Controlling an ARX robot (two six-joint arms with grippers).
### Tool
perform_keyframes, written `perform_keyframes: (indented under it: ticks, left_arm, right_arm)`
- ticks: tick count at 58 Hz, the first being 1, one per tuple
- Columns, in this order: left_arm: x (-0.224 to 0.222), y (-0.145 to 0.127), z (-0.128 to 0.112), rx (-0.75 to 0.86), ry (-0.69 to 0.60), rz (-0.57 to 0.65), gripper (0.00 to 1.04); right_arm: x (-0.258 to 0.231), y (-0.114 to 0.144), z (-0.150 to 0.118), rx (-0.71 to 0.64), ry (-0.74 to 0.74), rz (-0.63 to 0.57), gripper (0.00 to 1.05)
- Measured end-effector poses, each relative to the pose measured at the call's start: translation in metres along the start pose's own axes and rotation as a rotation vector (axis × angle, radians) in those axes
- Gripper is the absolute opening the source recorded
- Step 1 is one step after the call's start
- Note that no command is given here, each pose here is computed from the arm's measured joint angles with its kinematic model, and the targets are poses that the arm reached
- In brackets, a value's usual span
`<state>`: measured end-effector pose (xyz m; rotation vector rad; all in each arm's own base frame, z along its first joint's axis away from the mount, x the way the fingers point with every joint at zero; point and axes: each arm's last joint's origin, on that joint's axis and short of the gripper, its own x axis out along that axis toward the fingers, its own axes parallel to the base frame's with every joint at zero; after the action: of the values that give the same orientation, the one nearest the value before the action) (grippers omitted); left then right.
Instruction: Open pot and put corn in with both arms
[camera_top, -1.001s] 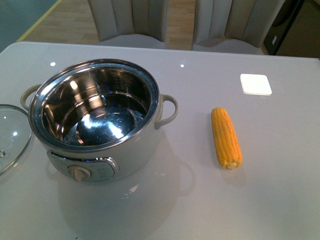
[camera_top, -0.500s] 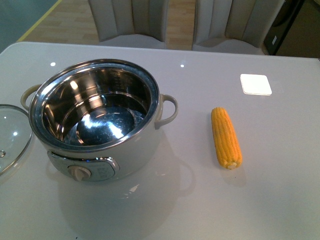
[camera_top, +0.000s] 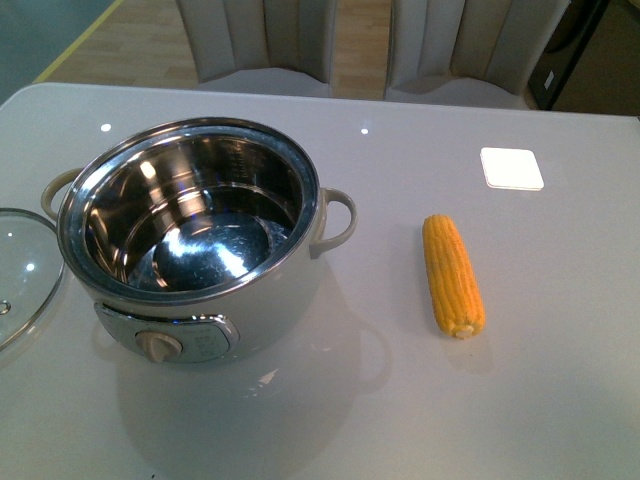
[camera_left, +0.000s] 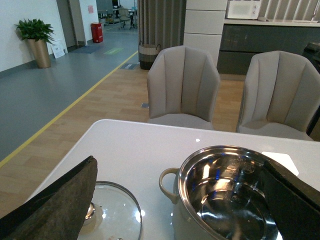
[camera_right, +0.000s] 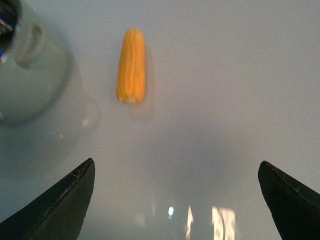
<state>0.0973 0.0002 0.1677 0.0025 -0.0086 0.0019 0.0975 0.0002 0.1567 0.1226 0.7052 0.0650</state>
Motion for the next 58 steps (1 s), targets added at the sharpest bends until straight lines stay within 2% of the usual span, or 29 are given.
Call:
perform_keyframes:
  ticks: [15,25,42,47,58]
  left_arm:
    - [0.0,0.0,0.0,0.0,0.0,0.0,0.98]
    - [0.0,0.0,0.0,0.0,0.0,0.0,0.98]
    - [0.0,0.0,0.0,0.0,0.0,0.0,0.98]
    - [0.0,0.0,0.0,0.0,0.0,0.0,0.98]
    - [0.0,0.0,0.0,0.0,0.0,0.0,0.98]
  right_arm:
    - [0.012,0.002,0.01,-0.013,0.031,0.017,0.96]
    - [0.038,0.007,0.022,-0.023,0.082,0.032,0.96]
    - [0.107,0.026,0.036,-0.1,0.164,0.015,0.96]
    - [0.138,0.036,0.04,-0.092,0.19,0.018,0.96]
    - [0.17,0.049,0.04,-0.079,0.253,0.031,0.96]
